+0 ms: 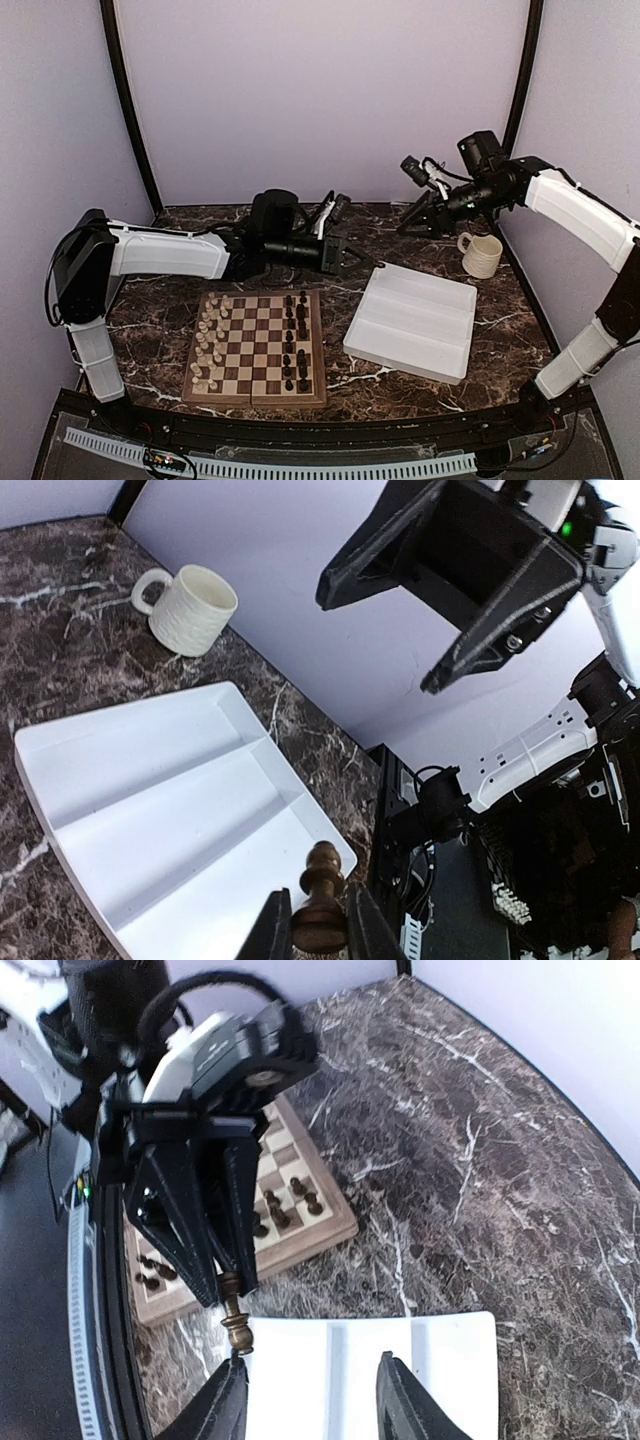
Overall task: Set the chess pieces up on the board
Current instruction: Pass from the right arm to the left, then pass from the left arm to the right
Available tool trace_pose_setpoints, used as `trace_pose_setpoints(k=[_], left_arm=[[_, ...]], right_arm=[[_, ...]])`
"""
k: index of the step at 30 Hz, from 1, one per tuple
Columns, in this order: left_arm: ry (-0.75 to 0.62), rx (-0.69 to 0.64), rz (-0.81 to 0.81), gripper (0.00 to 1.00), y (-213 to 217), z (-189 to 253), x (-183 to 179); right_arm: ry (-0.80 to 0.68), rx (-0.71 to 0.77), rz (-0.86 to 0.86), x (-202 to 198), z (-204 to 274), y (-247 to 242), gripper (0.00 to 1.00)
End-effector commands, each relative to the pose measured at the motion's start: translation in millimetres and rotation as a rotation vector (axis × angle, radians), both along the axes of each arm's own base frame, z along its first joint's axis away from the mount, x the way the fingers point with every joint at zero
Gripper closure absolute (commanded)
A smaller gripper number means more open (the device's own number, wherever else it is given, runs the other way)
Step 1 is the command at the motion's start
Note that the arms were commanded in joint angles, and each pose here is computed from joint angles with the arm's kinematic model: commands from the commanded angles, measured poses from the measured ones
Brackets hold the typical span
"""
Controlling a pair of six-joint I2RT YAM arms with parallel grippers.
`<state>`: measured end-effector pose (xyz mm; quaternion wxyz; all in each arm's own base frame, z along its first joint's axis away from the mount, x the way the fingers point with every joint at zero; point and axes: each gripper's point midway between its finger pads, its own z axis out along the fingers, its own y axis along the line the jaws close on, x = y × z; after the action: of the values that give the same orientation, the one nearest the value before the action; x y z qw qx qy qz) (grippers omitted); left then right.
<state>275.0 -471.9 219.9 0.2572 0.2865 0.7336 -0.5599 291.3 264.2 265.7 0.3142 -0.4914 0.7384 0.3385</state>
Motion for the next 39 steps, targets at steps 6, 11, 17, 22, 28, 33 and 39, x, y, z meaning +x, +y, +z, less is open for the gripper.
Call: trace_pose_setpoints(k=[6,11,17,22,28,33,39], left_arm=[[-0.245,-0.28,0.122,0.86,15.5,101.5,11.9],[-0.241,-0.311,0.133,0.86,12.8,105.1,16.5],[-0.231,-0.324,0.127,0.86,11.6,104.8,15.6],[-0.221,-0.322,0.118,0.87,10.2,102.4,15.1],[-0.205,-0.316,0.095,0.87,4.4,98.0,14.8],[-0.19,-0.318,0.086,0.87,1.1,95.6,15.9],[-0.187,-0.319,0.086,0.87,-0.6,94.8,17.3]], right_arm=[[0.3,0.352,0.12,-21.2,41.2,17.6,0.47],[0.412,0.434,0.155,-22.6,48.7,23.4,0.46],[0.444,0.444,0.159,-21.0,44.8,26.4,0.49],[0.461,0.458,0.155,-20.1,44.0,27.8,0.53],[0.464,0.459,0.153,-16.7,45.2,30.4,0.55],[0.473,0.458,0.156,-15.3,43.0,33.7,0.61],[0.475,0.454,0.158,-16.6,41.2,36.0,0.68]])
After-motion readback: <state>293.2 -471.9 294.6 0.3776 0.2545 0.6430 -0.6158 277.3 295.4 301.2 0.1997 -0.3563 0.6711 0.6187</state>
